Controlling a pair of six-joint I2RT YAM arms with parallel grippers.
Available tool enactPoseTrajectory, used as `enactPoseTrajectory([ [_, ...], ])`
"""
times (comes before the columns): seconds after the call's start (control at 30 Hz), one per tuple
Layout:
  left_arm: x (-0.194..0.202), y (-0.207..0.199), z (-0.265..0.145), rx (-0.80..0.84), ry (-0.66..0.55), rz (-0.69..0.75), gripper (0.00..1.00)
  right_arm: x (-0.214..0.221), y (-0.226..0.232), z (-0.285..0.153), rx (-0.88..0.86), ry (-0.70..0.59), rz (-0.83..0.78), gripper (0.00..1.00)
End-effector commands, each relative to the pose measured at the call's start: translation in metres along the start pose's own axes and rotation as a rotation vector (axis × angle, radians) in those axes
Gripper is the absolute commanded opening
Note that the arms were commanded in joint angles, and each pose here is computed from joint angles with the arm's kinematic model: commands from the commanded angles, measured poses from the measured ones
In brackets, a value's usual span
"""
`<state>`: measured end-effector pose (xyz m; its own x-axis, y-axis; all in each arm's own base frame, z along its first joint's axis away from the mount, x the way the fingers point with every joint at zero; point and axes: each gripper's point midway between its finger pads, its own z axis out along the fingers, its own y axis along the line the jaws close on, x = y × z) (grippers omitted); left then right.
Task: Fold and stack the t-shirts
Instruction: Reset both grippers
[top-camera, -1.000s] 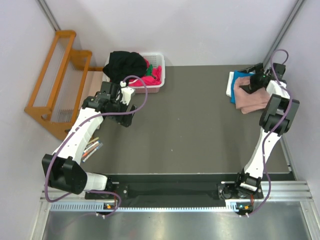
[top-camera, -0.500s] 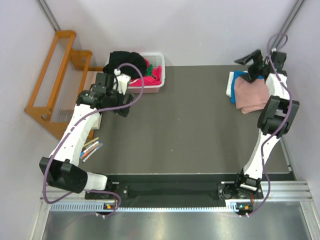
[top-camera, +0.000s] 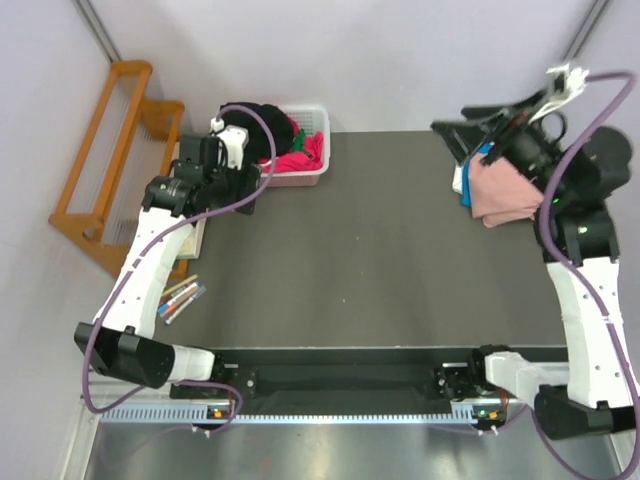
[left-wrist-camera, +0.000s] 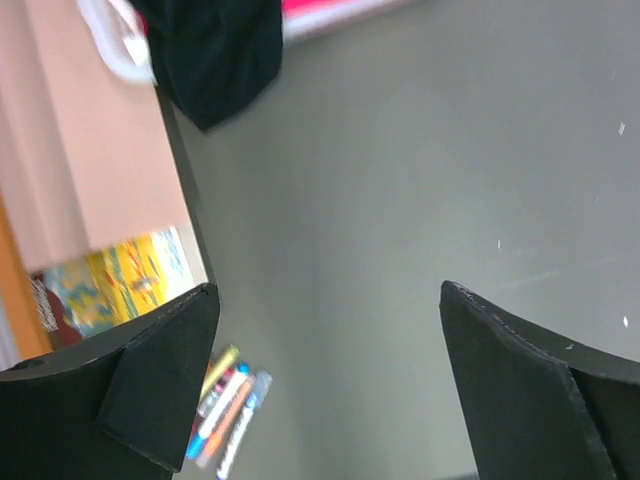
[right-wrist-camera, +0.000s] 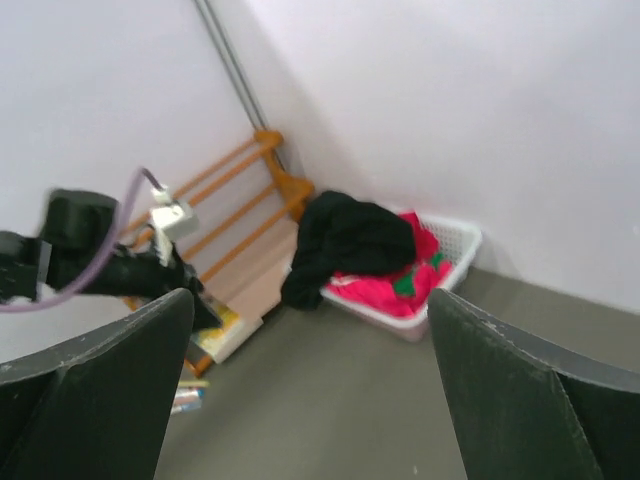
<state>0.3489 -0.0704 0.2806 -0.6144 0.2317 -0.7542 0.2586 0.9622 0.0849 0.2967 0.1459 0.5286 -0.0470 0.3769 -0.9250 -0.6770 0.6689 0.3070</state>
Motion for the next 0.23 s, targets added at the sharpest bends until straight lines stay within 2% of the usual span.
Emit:
enactPoseTrajectory([
  [0.0, 0.002, 0.005, -0.009, -0.031, -0.061, -0.039, 0.98, 0.126, -0.074, -0.004, 0.2, 0.254, 0.116, 1.0],
  [0.03, 0.004, 0.005, -0.008, -0.033, -0.061, -0.039, 0.98, 0.144, -0.084, -0.011, 0.237, 0.277, 0.131, 1.0],
  [0.2, 0.02, 0.0, 0.002, -0.016, -0.073, -0.062, 0.98, 0.153, -0.107, -0.024, 0.376, 0.267, 0.116, 1.0],
])
